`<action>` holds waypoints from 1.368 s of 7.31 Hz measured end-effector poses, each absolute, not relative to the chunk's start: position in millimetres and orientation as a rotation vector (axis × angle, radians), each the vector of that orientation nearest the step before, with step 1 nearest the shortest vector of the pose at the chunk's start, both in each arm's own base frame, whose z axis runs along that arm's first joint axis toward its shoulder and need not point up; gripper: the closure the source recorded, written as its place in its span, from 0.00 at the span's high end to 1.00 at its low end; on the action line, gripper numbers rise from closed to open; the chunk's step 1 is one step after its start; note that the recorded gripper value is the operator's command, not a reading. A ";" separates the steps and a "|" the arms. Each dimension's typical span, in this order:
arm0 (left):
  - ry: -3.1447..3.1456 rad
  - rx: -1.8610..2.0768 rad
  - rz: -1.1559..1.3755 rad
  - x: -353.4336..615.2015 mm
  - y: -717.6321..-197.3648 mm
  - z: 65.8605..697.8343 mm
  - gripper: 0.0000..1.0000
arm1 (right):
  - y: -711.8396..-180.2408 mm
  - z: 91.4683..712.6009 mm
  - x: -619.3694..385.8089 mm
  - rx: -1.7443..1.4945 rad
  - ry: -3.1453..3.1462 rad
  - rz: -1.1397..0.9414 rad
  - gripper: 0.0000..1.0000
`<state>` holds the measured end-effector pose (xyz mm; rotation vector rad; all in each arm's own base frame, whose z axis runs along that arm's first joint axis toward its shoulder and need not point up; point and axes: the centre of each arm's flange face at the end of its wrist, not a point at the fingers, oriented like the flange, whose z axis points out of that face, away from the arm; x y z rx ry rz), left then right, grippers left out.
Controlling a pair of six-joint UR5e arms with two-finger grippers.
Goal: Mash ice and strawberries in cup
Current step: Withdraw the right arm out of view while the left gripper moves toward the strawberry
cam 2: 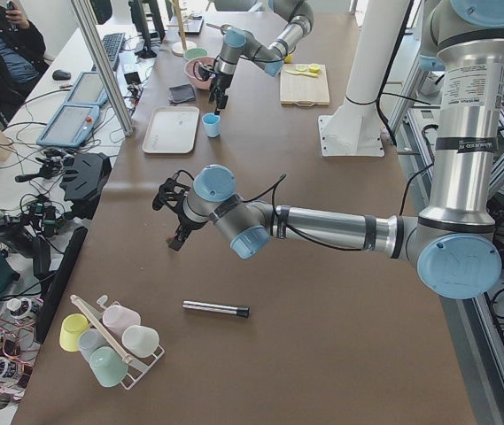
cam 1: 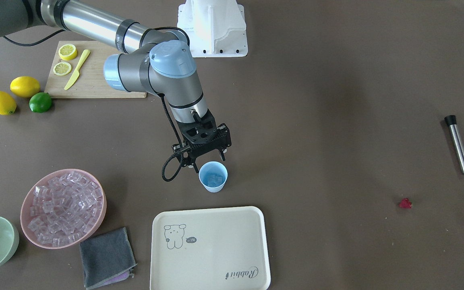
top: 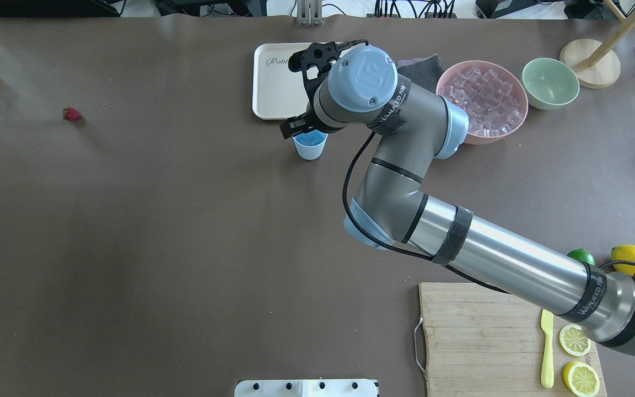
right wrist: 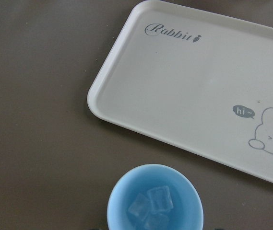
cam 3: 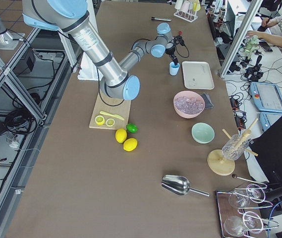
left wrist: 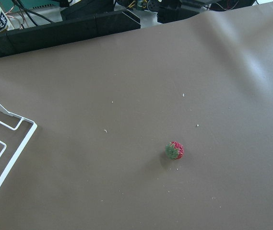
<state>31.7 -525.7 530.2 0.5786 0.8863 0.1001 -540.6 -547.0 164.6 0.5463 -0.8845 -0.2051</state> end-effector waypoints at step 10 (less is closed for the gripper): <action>0.887 0.435 0.165 137.1 -646.3 493.4 0.98 | -608.7 379.2 -118.0 0.385 -0.938 -0.032 1.00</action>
